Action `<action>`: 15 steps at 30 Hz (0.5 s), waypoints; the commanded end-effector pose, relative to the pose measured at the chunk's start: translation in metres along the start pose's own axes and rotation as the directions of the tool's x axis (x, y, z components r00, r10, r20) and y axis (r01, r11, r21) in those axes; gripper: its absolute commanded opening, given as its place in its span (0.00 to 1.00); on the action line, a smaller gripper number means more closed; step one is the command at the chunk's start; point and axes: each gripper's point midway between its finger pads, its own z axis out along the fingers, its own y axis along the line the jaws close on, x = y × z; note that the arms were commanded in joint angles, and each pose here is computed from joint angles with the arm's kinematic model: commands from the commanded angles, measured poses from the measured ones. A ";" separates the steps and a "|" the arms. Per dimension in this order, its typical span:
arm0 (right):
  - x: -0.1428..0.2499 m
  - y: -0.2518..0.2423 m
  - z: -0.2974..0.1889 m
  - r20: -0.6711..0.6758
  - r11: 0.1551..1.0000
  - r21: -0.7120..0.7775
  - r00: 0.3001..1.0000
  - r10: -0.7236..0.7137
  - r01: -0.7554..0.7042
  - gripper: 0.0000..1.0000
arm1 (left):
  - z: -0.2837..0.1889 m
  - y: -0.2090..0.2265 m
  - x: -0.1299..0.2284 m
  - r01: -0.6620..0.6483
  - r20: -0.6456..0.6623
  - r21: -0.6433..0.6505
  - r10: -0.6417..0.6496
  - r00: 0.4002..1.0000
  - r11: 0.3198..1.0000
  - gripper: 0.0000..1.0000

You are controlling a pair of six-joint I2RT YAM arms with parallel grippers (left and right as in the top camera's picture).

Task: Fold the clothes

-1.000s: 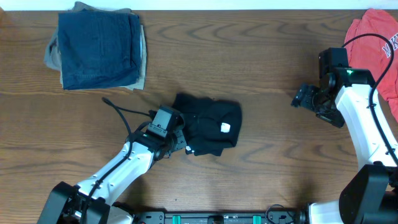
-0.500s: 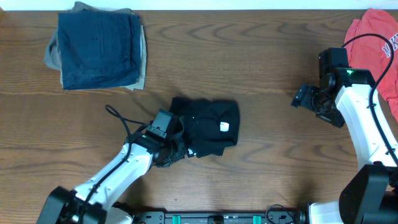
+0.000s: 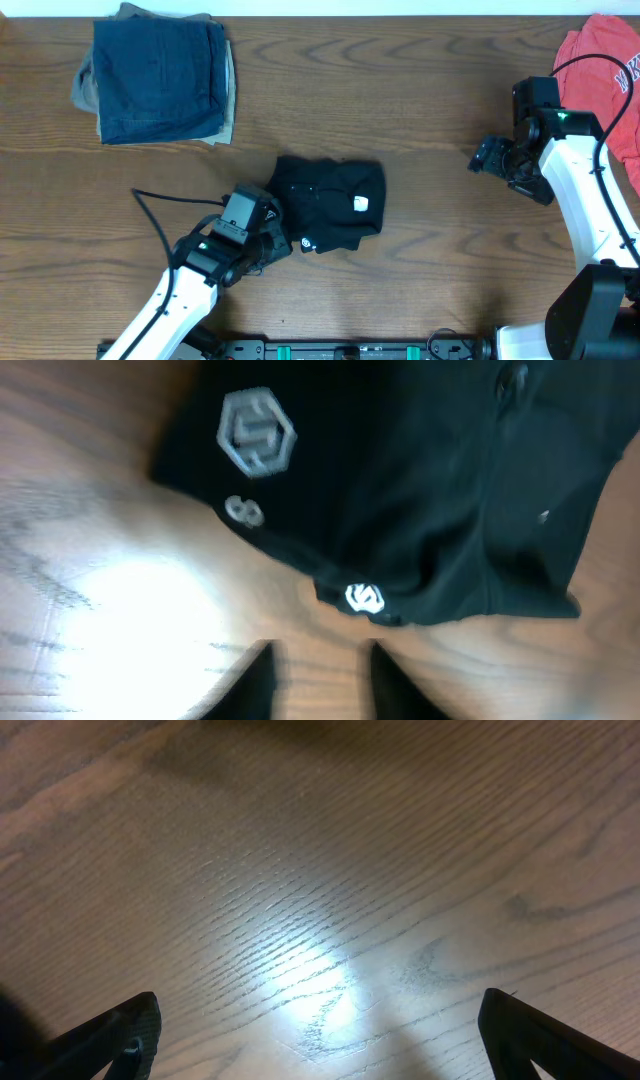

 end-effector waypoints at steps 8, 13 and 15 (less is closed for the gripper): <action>-0.003 -0.003 -0.001 0.013 1.000 0.014 1.000 -0.004 0.003 0.99 | -0.018 0.042 -0.056 0.026 0.183 -0.092 -0.008 0.983 0.995 0.84; -0.003 -0.003 -0.001 0.012 1.000 0.014 1.000 -0.004 0.004 0.99 | -0.025 0.047 -0.088 -0.067 0.248 -0.049 0.077 0.966 0.997 0.84; -0.003 -0.003 -0.001 0.012 1.000 0.014 1.000 -0.004 0.004 0.99 | -0.025 0.035 -0.096 -0.127 0.254 0.029 0.116 0.960 0.991 0.84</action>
